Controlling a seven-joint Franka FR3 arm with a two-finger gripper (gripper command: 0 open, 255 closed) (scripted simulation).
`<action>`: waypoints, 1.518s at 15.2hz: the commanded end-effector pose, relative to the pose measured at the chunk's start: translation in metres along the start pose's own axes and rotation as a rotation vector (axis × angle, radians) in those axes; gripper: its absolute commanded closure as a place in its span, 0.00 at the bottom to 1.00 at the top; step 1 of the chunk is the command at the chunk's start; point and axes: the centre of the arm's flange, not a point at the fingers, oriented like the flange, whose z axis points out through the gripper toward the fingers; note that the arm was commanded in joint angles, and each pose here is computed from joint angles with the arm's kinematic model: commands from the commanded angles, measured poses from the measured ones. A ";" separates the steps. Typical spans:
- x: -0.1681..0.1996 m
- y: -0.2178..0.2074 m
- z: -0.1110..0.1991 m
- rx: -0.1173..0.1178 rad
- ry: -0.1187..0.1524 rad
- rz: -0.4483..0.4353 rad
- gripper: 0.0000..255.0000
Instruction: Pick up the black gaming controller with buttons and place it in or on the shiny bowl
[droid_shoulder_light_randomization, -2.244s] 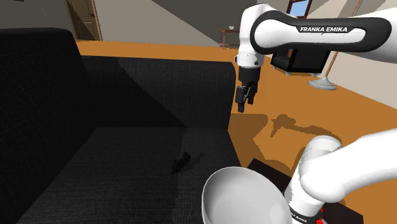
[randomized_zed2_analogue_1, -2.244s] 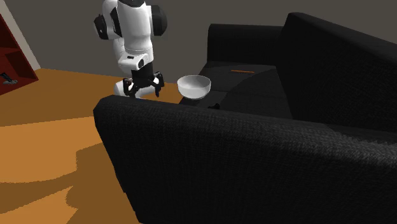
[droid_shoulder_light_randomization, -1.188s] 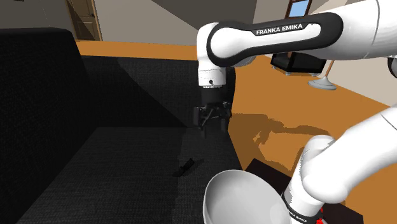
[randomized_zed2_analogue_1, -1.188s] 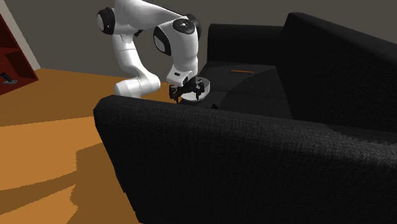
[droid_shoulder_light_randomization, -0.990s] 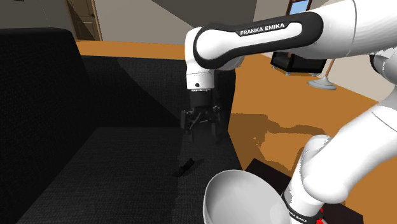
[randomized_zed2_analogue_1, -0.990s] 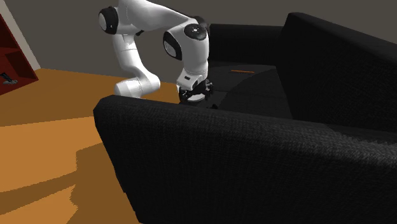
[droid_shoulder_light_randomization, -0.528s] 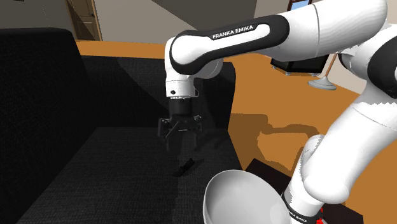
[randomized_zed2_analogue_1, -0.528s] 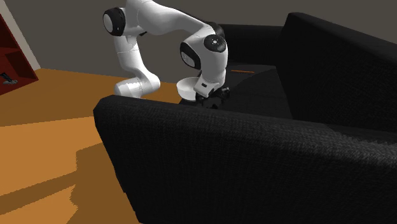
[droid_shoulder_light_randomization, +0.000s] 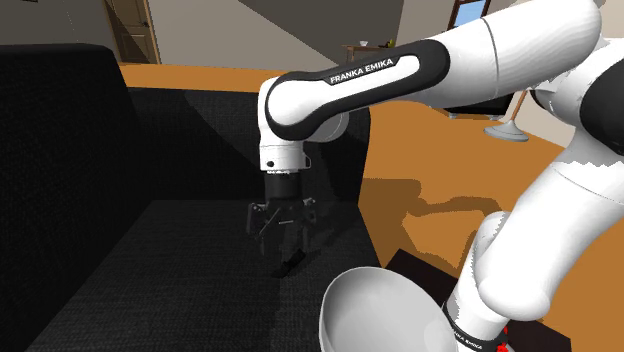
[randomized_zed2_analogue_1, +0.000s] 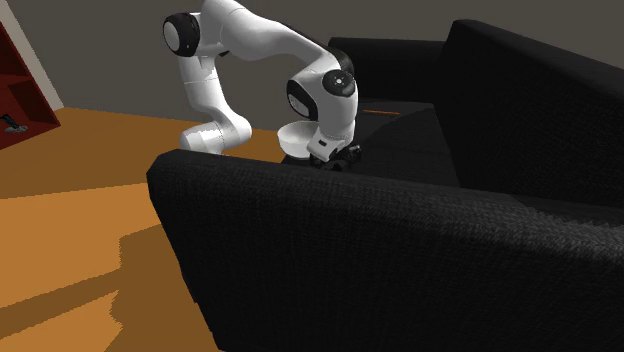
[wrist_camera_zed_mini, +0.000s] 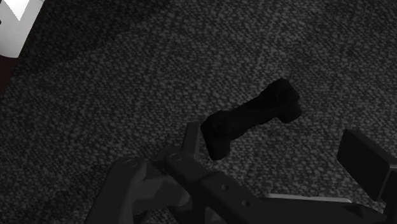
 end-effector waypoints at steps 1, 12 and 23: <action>-0.001 0.000 0.002 0.000 0.000 0.000 0.00; -0.001 0.000 0.001 0.000 0.000 0.000 1.00; -0.016 -0.004 -0.031 0.000 0.000 0.000 1.00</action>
